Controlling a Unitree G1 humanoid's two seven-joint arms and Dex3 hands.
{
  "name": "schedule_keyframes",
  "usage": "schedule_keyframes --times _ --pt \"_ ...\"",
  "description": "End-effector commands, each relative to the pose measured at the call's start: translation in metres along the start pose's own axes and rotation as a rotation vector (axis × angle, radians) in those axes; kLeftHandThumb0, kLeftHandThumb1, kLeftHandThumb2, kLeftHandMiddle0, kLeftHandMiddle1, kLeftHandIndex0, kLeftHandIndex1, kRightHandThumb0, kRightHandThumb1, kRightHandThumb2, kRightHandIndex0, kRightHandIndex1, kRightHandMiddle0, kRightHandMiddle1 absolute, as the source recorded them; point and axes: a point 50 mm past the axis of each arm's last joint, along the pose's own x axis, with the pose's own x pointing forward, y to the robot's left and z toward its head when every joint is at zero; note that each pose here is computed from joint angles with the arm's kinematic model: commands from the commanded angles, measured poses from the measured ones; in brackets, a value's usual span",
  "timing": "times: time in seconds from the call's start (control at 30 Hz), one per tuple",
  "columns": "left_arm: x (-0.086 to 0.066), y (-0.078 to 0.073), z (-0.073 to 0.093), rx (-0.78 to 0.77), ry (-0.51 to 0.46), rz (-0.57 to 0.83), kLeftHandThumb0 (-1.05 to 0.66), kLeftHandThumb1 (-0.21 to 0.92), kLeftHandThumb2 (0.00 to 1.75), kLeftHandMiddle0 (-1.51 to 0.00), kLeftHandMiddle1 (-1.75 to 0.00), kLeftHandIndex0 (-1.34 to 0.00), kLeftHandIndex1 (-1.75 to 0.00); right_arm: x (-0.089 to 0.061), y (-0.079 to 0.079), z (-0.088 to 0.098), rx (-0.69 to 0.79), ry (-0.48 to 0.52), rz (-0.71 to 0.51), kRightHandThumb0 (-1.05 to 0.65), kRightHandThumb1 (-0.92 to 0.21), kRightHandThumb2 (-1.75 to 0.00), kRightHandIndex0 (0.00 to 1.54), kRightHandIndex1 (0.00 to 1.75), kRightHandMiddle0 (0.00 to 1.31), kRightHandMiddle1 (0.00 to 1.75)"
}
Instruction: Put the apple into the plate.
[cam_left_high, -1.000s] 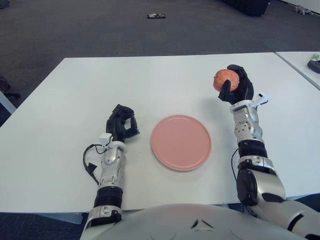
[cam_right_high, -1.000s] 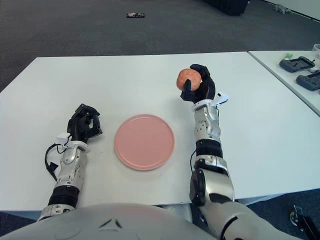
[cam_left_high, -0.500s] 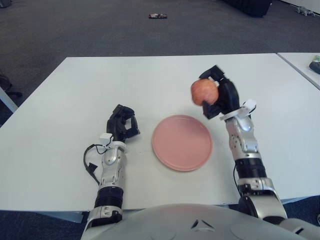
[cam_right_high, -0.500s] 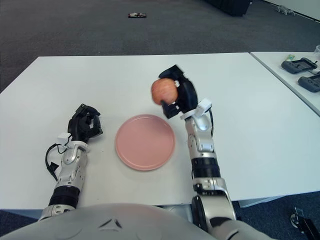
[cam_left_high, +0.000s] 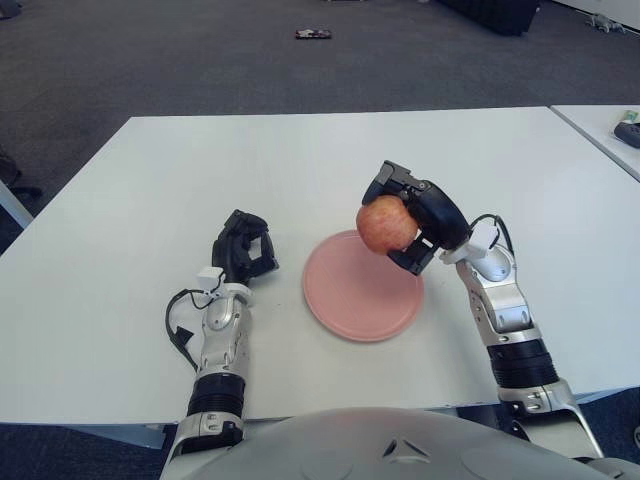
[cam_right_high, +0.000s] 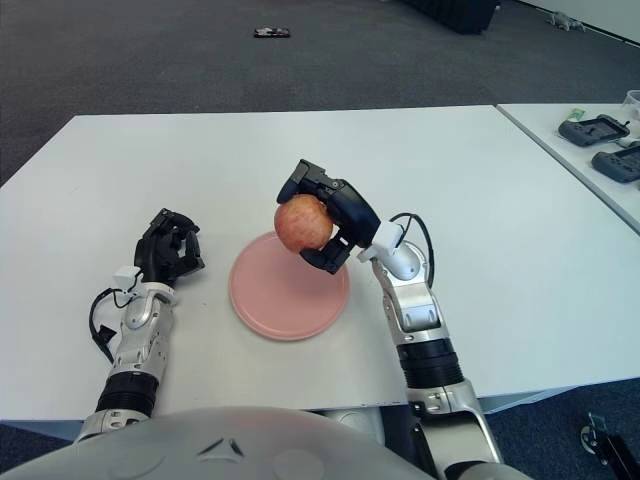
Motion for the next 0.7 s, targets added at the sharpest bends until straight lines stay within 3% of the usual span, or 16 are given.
schedule_keyframes --times 0.0,0.27,0.43,0.63,0.67 --pt "-0.009 0.006 -0.021 -0.011 0.110 0.031 -0.51 0.24 1.43 -1.19 -1.75 -0.68 -1.75 0.005 0.004 0.007 -0.044 -0.010 0.107 0.00 0.11 -1.75 0.98 1.60 0.70 1.75" --pt "-0.009 0.005 -0.021 -0.011 0.109 0.031 -0.52 0.23 1.43 -1.18 -1.75 -0.68 -1.75 0.005 0.009 0.009 -0.121 0.060 0.203 0.00 0.10 -1.75 0.96 1.64 0.69 1.75" --pt "-0.009 0.006 -0.021 -0.015 0.115 0.032 -0.52 0.23 1.43 -1.19 -1.75 -0.68 -1.75 0.004 0.013 0.012 -0.304 0.096 0.249 0.00 0.10 -1.75 0.96 1.63 0.69 1.75" --pt "-0.009 0.006 -0.021 -0.011 0.116 0.032 -0.52 0.23 1.43 -1.19 -1.75 -0.68 -1.75 0.003 0.016 0.013 -0.410 0.122 0.252 0.00 0.08 -1.75 0.92 1.71 0.69 1.73" --pt "-0.010 0.006 -0.021 -0.011 0.117 0.033 -0.52 0.23 1.43 -1.19 -1.75 -0.68 -1.75 0.002 0.016 0.012 -0.438 0.136 0.258 -0.01 0.02 -1.66 0.86 1.72 0.70 1.64"
